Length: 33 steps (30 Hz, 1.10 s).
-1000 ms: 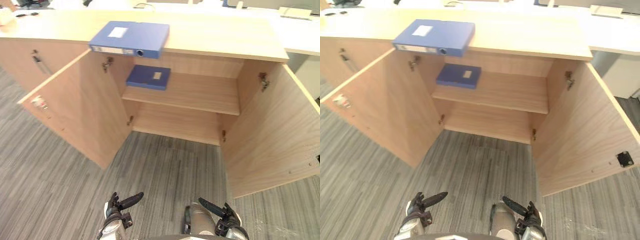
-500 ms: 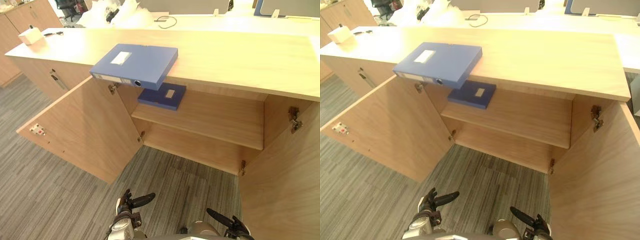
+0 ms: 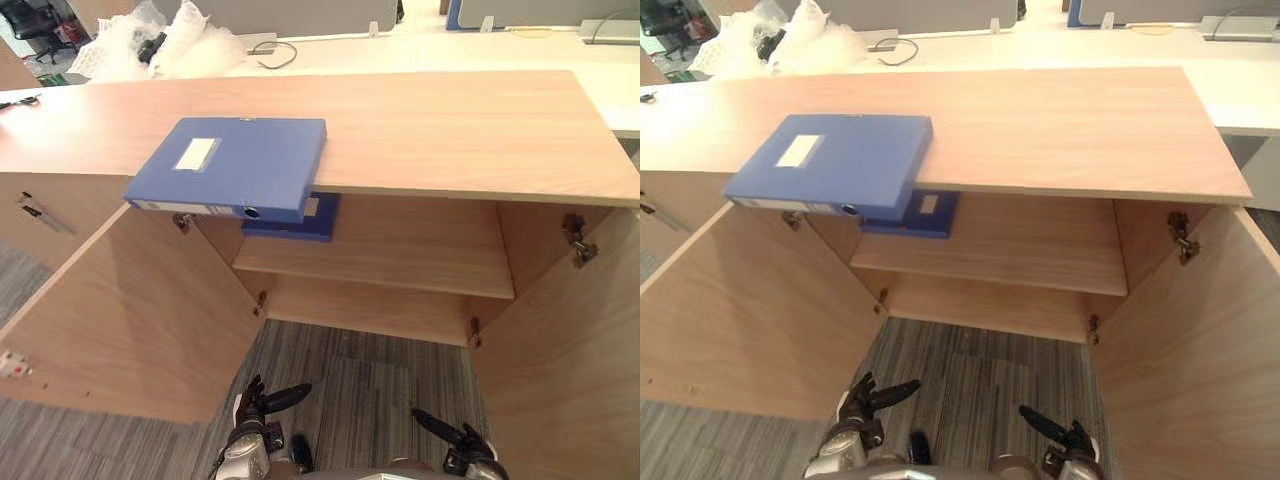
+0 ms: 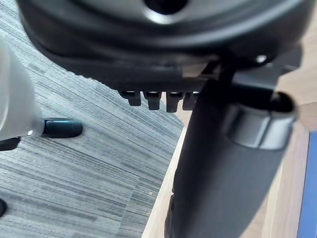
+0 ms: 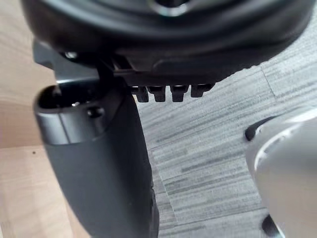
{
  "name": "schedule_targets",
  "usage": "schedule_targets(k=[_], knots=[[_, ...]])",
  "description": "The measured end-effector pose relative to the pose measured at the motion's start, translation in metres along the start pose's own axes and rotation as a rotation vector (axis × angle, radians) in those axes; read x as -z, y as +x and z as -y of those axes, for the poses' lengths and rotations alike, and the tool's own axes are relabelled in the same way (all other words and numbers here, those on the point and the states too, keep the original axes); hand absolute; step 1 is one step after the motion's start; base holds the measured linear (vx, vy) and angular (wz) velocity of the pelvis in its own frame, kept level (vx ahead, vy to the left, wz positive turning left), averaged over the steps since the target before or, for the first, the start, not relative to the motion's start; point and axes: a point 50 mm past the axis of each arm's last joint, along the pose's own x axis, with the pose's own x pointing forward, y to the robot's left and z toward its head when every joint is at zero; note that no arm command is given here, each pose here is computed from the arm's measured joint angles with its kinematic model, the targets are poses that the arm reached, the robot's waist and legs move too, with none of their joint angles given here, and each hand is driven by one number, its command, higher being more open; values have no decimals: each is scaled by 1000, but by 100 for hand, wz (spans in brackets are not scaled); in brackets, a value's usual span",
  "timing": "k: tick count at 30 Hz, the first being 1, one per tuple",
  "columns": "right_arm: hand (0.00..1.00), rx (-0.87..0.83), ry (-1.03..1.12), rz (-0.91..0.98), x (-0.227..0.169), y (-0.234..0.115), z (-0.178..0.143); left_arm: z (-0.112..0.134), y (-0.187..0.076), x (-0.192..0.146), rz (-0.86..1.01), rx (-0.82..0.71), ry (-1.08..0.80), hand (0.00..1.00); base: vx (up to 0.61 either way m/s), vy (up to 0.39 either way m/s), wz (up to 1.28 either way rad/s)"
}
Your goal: Walk over to the cabinet, pick up the folder, carry it to the office cabinet, place the folder inside the office cabinet, then close the office cabinet door
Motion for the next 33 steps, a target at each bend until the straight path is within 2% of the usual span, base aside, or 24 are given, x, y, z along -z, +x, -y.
schedule_targets(k=[2,7,11,15,19,23,27,33], knots=[[100,-36,20,-8,2,-1,-11,2,-1,2,-9,12,-25,100,156,202,-62],[100,-36,63,14,-3,-1,-10,10,0,-2,11,50,-65,100,58,103,-19],[100,-51,39,3,-1,-1,-15,10,0,-2,13,58,-96,100,-9,-136,-2],[100,-14,8,-30,4,1,-4,18,-2,2,-15,107,-102,100,-32,-245,6],[100,4,3,-42,8,1,3,30,-4,-16,40,189,-238,100,-48,-95,13],[100,-8,-32,-39,9,1,3,31,-13,-34,125,234,-422,100,-43,8,14],[100,-37,-76,-27,6,0,-3,28,-26,-47,204,264,-517,100,-36,46,14],[100,-58,-105,-21,6,-1,-5,19,-47,-68,326,230,-580,100,-78,38,15]])
